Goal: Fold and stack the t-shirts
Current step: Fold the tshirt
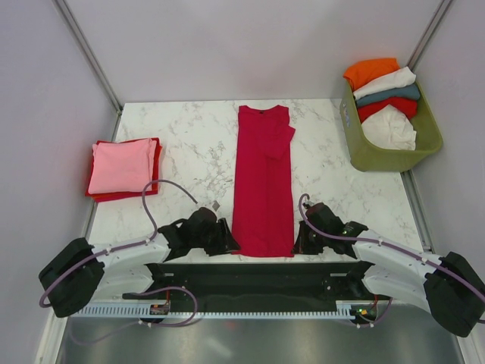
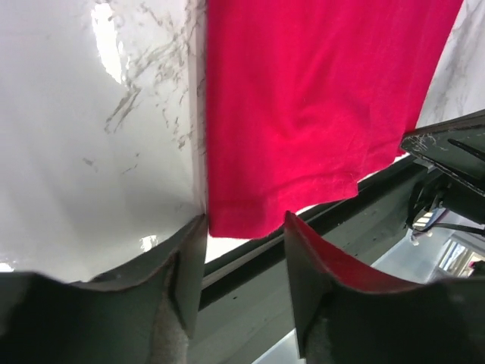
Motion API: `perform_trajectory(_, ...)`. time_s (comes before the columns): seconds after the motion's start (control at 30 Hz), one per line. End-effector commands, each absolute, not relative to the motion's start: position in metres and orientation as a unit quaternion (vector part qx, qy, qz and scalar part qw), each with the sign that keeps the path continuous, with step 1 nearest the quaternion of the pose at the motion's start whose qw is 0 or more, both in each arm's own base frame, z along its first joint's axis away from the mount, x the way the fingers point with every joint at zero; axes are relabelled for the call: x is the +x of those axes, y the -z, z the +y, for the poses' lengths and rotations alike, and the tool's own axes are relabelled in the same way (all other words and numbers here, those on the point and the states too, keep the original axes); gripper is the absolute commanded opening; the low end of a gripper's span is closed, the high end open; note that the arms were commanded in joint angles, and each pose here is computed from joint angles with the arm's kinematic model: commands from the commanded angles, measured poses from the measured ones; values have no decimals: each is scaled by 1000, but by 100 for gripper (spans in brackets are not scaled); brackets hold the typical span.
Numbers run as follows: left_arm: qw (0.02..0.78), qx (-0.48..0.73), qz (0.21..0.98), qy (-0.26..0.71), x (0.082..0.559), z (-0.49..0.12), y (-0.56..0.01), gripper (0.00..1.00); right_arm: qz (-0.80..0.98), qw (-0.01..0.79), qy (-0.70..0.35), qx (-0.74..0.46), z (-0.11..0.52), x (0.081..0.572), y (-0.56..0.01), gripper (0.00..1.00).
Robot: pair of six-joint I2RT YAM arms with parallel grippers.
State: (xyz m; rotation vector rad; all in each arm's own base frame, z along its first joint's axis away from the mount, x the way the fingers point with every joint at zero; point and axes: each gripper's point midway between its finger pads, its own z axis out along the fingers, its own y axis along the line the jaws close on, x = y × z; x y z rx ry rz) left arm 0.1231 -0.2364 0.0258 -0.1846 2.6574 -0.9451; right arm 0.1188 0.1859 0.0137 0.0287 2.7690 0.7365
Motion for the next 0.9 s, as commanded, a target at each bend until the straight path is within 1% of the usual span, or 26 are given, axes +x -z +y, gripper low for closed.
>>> perform_trajectory(0.0, 140, -65, 936, 317, 124, -241, -19, 50, 959, 144, -242, 8, 183, 121, -10, 0)
perform_trajectory(0.07, 132, -67, 940, 308, 123, -240, -13, 44, 959, 145, -244, 8, 183, 121, -11, 0)
perform_trajectory(0.1, 131, -66, 939, 313, 123, -242, -13, 34, 959, 145, -244, 8, 183, 121, -11, 0)
perform_trajectory(0.17, 131, -65, 938, 315, 123, -244, -14, 25, 956, 152, -251, 8, 185, 124, -16, 0)
perform_trajectory(0.2, 134, -65, 937, 315, 124, -244, -15, 13, 955, 154, -253, 8, 186, 124, -18, 0)
perform_trajectory(0.27, 142, -65, 937, 312, 127, -243, -21, 3, 950, 170, -260, 8, 189, 131, -30, 0)
perform_trajectory(0.4, 167, -62, 934, 311, 139, -244, -41, 2, 943, 211, -259, 11, 191, 147, -57, 0)
perform_trajectory(0.5, 180, -58, 927, 325, 153, -252, -61, 2, 927, 261, -270, 10, 198, 170, -92, 0)
perform_trajectory(0.53, 184, -57, 925, 327, 157, -254, -65, 2, 926, 267, -266, 10, 200, 175, -96, 0)
perform_trajectory(0.6, 203, -59, 916, 340, 177, -259, -85, 2, 922, 288, -258, 6, 202, 189, -108, 0)
perform_trajectory(0.7, 230, -69, 907, 345, 211, -263, -106, 2, 916, 337, -218, 12, 200, 225, -130, 0)
perform_trajectory(0.73, 235, -73, 905, 348, 220, -264, -113, 2, 914, 346, -210, 18, 202, 241, -137, 0)
perform_trajectory(0.77, 247, -78, 902, 346, 240, -264, -121, 2, 913, 352, -204, 21, 201, 251, -141, 0)
perform_trajectory(0.83, 257, -84, 899, 345, 259, -263, -129, 2, 907, 373, -192, 27, 202, 278, -150, 0)
perform_trajectory(0.87, 266, -90, 897, 342, 277, -262, -135, 2, 905, 381, -185, 36, 197, 290, -152, 0)
